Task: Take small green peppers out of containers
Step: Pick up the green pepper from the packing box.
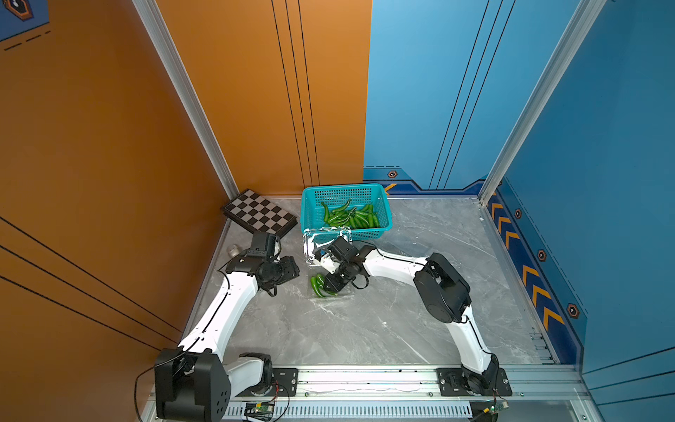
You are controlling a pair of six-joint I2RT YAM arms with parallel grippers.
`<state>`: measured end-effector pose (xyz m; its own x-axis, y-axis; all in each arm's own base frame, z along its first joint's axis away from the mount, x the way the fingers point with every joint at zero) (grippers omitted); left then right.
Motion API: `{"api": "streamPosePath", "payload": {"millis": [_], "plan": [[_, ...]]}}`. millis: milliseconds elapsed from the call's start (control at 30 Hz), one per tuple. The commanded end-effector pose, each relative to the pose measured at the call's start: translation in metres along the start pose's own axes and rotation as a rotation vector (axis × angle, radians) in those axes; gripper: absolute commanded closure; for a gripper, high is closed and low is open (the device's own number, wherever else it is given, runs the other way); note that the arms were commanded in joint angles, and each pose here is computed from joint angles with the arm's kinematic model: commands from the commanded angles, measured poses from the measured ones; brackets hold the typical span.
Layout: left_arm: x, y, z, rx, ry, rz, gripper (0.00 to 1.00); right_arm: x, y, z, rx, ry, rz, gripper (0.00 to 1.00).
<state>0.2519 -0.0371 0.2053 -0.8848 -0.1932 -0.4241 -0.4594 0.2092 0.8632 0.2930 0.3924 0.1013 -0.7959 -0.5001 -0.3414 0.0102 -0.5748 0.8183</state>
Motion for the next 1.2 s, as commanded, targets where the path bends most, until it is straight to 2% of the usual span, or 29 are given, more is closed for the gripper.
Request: {"api": "streamPosePath", "payload": {"millis": [0, 67, 167, 367, 800, 1167], "plan": [[0.003, -0.005, 0.003, 0.01, -0.002, 0.021, 0.32, -0.006, 0.008, 0.003, -0.021, 0.002, -0.032, 0.82], [0.004, -0.006, 0.003, 0.01, -0.004, 0.024, 0.32, -0.007, 0.01, 0.003, -0.017, -0.004, -0.041, 0.85], [0.004, -0.006, 0.003, 0.011, -0.003, 0.024, 0.32, -0.008, 0.014, 0.002, -0.02, -0.006, -0.049, 0.97], [0.003, -0.006, 0.003, 0.01, -0.004, 0.025, 0.32, -0.008, 0.024, 0.008, -0.1, -0.025, -0.048, 0.97], [0.003, -0.007, 0.001, 0.019, -0.004, 0.029, 0.33, -0.009, 0.042, 0.009, -0.086, -0.006, -0.094, 1.0], [-0.004, 0.002, -0.005, 0.019, -0.02, -0.014, 0.32, -0.018, 0.119, 0.023, -0.088, 0.035, -0.265, 1.0]]}}
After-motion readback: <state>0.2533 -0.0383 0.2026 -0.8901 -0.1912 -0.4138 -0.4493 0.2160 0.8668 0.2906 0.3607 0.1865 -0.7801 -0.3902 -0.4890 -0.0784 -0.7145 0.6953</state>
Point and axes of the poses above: each gripper's point midway between its finger pads, its own y axis back along the fingers, its own z axis along the line the jaws close on, x = y × z, the point moved 8 cm from there along y, back along the fingers, and after that the axes turned 13 degrees about -y, right-handed, at the moved point
